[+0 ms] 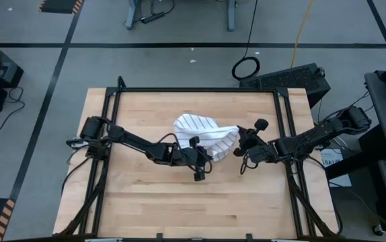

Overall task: Roll towel into tight, uniform cylinder
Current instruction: Fold the white brown kitchen towel

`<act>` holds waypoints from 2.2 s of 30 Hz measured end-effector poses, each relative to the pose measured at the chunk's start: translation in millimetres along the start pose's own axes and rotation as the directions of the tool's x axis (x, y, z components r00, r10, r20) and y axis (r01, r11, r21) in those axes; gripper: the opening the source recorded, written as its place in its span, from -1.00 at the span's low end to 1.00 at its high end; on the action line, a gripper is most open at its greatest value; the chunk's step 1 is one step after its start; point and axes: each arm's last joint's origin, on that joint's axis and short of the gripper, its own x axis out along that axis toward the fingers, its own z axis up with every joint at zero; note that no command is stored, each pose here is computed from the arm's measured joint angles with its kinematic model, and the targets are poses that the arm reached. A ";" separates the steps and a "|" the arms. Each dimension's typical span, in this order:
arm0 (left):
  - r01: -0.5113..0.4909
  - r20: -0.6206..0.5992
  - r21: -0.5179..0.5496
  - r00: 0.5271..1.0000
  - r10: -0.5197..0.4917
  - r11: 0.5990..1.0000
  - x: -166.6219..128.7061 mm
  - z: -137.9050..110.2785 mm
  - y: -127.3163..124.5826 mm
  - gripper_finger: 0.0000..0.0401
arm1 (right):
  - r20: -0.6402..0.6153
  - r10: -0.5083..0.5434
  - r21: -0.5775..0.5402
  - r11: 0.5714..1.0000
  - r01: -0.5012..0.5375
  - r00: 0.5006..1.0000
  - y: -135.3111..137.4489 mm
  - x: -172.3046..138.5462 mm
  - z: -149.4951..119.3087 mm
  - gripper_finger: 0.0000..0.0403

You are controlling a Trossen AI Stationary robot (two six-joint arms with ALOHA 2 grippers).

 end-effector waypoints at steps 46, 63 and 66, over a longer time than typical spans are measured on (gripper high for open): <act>-0.381 0.267 0.103 0.900 0.344 0.919 -105.9 75.9 -3.3 0.06 | 0.305 0.228 0.205 0.932 -0.298 0.925 -27.2 -20.1 104.8 -0.98; -0.052 0.315 0.199 0.949 -0.013 0.979 -89.2 86.7 39.4 0.10 | 0.359 0.301 0.226 0.890 -0.395 0.883 -19.7 -35.3 107.4 -0.98; -0.038 0.315 0.198 0.949 -0.027 0.979 -82.2 84.5 40.3 0.18 | 0.369 0.327 0.215 0.881 -0.422 0.870 -19.0 -35.6 107.7 -0.98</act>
